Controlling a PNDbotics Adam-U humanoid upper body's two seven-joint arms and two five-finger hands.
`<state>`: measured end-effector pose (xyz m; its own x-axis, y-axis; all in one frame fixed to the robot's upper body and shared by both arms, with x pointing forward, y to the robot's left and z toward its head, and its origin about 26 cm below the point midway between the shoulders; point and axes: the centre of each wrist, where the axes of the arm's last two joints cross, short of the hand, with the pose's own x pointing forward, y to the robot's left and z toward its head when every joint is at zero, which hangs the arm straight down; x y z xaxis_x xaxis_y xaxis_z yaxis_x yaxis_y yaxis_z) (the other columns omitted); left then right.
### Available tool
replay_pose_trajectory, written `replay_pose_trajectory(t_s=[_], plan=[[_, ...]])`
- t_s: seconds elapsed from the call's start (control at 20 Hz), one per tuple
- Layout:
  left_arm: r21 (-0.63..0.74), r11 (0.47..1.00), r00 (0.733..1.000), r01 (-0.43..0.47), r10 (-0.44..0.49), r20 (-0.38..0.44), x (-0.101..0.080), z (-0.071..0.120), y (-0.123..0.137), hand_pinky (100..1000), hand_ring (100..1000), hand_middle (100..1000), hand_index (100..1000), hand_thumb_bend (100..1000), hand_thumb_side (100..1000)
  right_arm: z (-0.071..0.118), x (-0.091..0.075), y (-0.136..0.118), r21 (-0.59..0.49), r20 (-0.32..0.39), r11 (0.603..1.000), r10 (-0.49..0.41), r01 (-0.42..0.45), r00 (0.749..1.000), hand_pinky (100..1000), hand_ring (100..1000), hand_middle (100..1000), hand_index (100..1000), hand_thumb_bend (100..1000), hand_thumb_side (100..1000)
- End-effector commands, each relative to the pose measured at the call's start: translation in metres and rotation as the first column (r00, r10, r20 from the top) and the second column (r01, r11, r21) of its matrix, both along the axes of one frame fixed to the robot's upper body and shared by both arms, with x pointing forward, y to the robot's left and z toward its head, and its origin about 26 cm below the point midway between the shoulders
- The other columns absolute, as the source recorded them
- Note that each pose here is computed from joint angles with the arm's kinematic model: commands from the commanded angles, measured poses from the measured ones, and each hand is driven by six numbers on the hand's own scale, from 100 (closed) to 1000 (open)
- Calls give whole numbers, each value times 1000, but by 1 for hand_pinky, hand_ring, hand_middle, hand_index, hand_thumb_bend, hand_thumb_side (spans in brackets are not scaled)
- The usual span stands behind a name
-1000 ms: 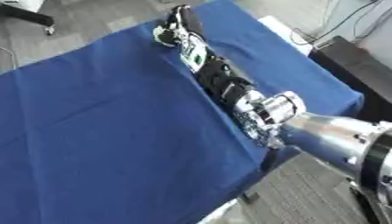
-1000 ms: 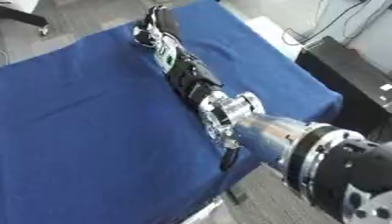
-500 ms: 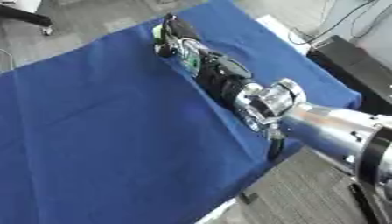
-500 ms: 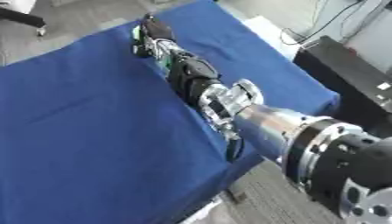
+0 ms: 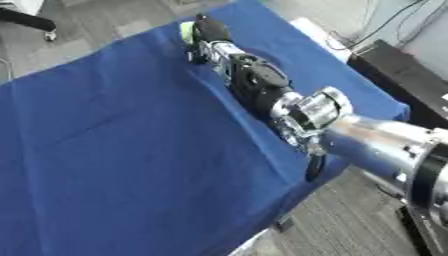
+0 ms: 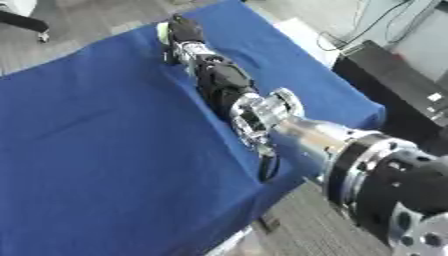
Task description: Pick up the objects with one hand, pass them to the other hand, and then place them into the box on the other side of the table.
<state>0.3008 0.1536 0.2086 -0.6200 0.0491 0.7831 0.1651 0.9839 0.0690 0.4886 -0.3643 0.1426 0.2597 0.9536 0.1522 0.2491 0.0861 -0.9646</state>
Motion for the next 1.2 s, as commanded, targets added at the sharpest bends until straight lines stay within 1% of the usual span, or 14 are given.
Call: replay_pose_trajectory(t_s=[0.05, 0.25, 0.3, 0.35, 0.45, 0.5, 0.6, 0.65, 0.9, 1.0, 1.05, 1.1, 1.15, 1.2], plan=[[3, 1000, 1000, -1, 1, 22, -2, 5, 1, 707, 636, 681, 891, 100, 845, 38, 4, -3, -28, 100, 999, 21, -18, 995, 920, 783, 854, 1000, 100, 113], [2, 1000, 1000, -3, 3, 21, -1, 4, 2, 706, 636, 681, 891, 100, 845, 59, 5, 2, -19, 150, 998, 58, -55, 987, 919, 772, 852, 1000, 100, 117], [2, 1000, 1000, -4, 4, 20, -1, 4, 2, 706, 636, 680, 891, 100, 845, 61, 4, 2, -13, 155, 998, 56, -54, 986, 918, 769, 858, 1000, 100, 199], [1, 1000, 1000, -5, 5, 19, -1, 4, 2, 707, 636, 680, 891, 100, 845, 62, 4, 3, -1, 160, 999, 49, -50, 986, 915, 768, 860, 1000, 100, 363], [0, 1000, 1000, -7, 7, 19, -1, 4, 2, 707, 637, 681, 891, 100, 845, 62, 4, 3, 39, 167, 999, 31, -38, 986, 905, 764, 865, 1000, 100, 596], [-1, 1000, 1000, -7, 7, 19, -1, 4, 2, 707, 637, 681, 891, 100, 845, 61, 4, 3, 59, 172, 998, 22, -32, 985, 904, 757, 860, 993, 100, 670], [-1, 1000, 1000, -7, 7, 19, -1, 4, 2, 707, 637, 681, 891, 100, 845, 61, 4, 3, 88, 190, 996, 3, -20, 982, 892, 739, 850, 973, 100, 896], [-1, 1000, 1000, -6, 6, 19, -1, 4, 2, 707, 637, 681, 891, 100, 845, 61, 4, 4, 99, 204, 995, -6, -15, 979, 889, 732, 845, 965, 100, 942], [0, 1000, 1000, -6, 6, 20, -1, 4, 2, 707, 638, 681, 891, 100, 846, 61, 5, 7, 109, 232, 994, -11, -15, 973, 890, 728, 840, 950, 100, 882], [0, 1000, 1000, -6, 6, 19, -1, 4, 2, 707, 638, 681, 891, 100, 846, 58, 5, 6, 102, 222, 995, -2, -21, 975, 897, 745, 852, 978, 100, 700], [0, 1000, 1000, -7, 7, 20, -1, 4, 2, 707, 638, 681, 891, 100, 846, 56, 5, 6, 92, 207, 995, 6, -26, 978, 902, 752, 858, 1000, 100, 653], [0, 1000, 1000, -7, 7, 20, -1, 4, 2, 707, 638, 681, 891, 100, 846, 53, 5, 5, 83, 189, 996, 13, -29, 982, 911, 770, 872, 1000, 100, 501], [0, 1000, 1000, -8, 8, 19, -1, 4, 2, 707, 638, 681, 891, 100, 846, 49, 4, 4, 71, 164, 997, 20, -32, 986, 912, 770, 871, 1000, 100, 437], [0, 1000, 1000, -8, 8, 19, -1, 4, 2, 707, 638, 681, 891, 100, 846, 46, 4, 2, 56, 137, 998, 23, -31, 990, 925, 795, 886, 1000, 100, 167]])
